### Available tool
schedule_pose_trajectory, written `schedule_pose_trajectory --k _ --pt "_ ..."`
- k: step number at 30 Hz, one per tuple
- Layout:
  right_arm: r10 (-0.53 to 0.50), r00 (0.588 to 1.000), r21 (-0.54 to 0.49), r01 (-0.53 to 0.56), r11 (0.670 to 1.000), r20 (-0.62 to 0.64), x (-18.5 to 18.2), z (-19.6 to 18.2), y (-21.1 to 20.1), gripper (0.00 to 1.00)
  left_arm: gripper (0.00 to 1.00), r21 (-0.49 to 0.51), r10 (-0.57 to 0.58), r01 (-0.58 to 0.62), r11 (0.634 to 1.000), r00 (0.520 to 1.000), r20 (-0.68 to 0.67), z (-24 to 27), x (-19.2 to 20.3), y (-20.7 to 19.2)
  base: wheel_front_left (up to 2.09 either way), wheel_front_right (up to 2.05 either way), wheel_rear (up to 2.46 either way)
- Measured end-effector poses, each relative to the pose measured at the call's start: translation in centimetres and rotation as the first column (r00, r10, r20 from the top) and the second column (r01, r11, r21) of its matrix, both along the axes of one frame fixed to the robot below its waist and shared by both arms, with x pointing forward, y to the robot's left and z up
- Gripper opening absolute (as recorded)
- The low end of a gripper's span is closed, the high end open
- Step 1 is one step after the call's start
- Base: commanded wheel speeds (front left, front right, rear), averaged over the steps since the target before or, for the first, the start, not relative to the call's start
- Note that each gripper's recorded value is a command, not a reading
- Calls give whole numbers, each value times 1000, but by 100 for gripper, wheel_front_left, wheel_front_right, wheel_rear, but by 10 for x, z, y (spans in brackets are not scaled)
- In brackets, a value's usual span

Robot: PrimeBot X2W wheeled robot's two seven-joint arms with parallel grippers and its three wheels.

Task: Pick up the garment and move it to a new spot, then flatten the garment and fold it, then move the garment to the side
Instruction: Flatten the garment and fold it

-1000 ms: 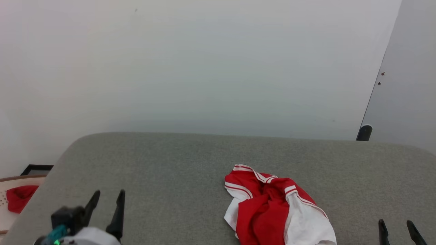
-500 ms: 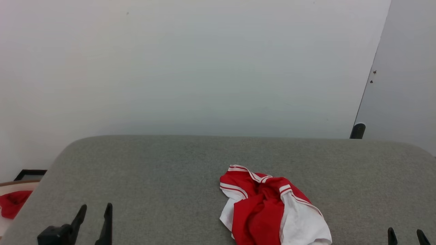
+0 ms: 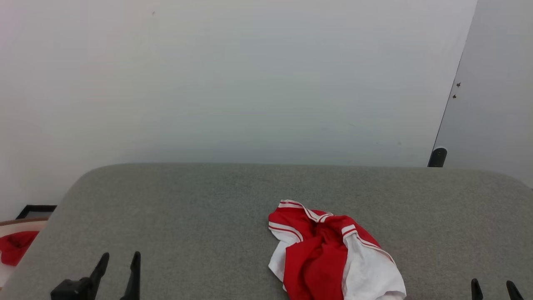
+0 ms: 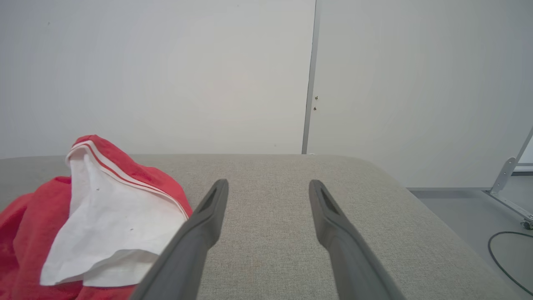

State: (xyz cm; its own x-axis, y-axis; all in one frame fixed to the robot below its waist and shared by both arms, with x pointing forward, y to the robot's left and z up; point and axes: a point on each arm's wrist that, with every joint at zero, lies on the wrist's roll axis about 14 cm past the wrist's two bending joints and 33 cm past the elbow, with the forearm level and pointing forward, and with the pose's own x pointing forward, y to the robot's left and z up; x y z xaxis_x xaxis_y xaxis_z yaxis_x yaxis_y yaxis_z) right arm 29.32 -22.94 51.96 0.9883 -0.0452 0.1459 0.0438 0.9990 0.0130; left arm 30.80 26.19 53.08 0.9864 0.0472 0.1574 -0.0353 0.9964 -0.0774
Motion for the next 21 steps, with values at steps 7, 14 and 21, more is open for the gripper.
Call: schedule_pose_trajectory --k 7,14,21 --pt "26 1000 -1 -26 1000 -7 3 -1 9 100 100 5 9 -9 1000 1000 -13 -4 -1 2 0 0 0" --pt "71 997 -3 -71 997 -26 8 -4 23 100 100 7 14 -14 1000 1000 -28 -8 1 5 0 0 0" --pt "110 994 4 -110 994 -25 16 -1 36 100 100 0 -39 39 999 997 -62 -8 15 -6 0 0 0"
